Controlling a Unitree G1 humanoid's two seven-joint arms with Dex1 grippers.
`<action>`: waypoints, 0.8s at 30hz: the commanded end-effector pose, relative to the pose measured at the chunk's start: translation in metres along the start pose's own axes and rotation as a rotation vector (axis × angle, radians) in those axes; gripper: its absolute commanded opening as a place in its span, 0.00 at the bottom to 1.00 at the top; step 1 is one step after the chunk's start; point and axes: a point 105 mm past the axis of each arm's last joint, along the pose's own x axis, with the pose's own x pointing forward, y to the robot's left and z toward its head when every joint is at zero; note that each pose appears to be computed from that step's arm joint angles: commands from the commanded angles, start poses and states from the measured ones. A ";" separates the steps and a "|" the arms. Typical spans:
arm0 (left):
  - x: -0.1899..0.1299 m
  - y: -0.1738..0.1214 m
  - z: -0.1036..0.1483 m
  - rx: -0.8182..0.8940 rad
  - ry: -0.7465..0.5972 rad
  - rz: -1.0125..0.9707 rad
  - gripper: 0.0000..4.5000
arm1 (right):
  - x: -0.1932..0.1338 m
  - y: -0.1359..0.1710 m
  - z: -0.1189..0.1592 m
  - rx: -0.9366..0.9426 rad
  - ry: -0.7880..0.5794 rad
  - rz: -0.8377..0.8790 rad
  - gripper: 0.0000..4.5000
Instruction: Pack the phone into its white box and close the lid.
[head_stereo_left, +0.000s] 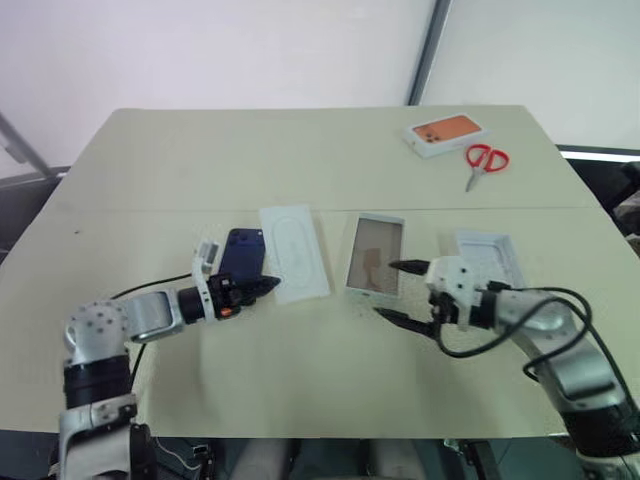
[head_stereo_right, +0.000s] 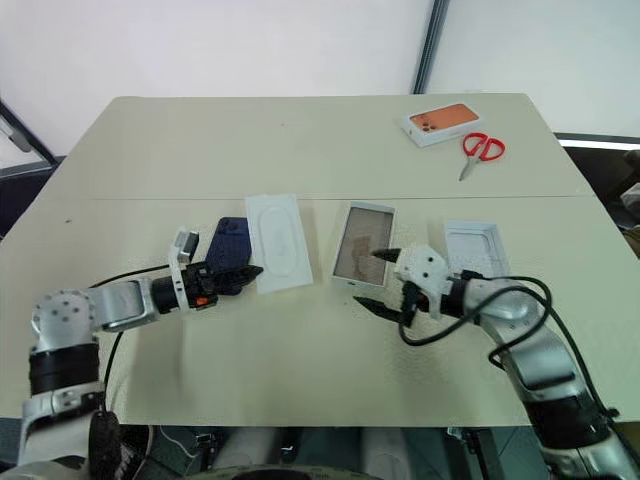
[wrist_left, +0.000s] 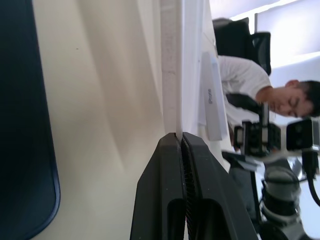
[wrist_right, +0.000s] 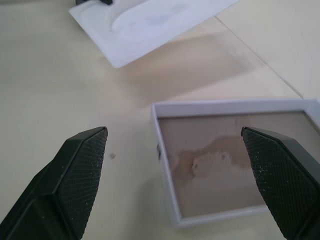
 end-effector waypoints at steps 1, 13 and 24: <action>-0.002 -0.007 0.004 0.035 0.003 -0.025 0.01 | 0.005 -0.001 0.001 -0.018 0.002 0.010 1.00; -0.003 -0.012 0.007 0.135 -0.013 -0.009 0.00 | 0.021 0.008 -0.022 -0.060 0.103 0.135 0.01; -0.006 -0.032 0.004 0.093 0.054 -0.133 0.00 | 0.008 0.063 -0.004 -0.131 0.036 0.314 0.00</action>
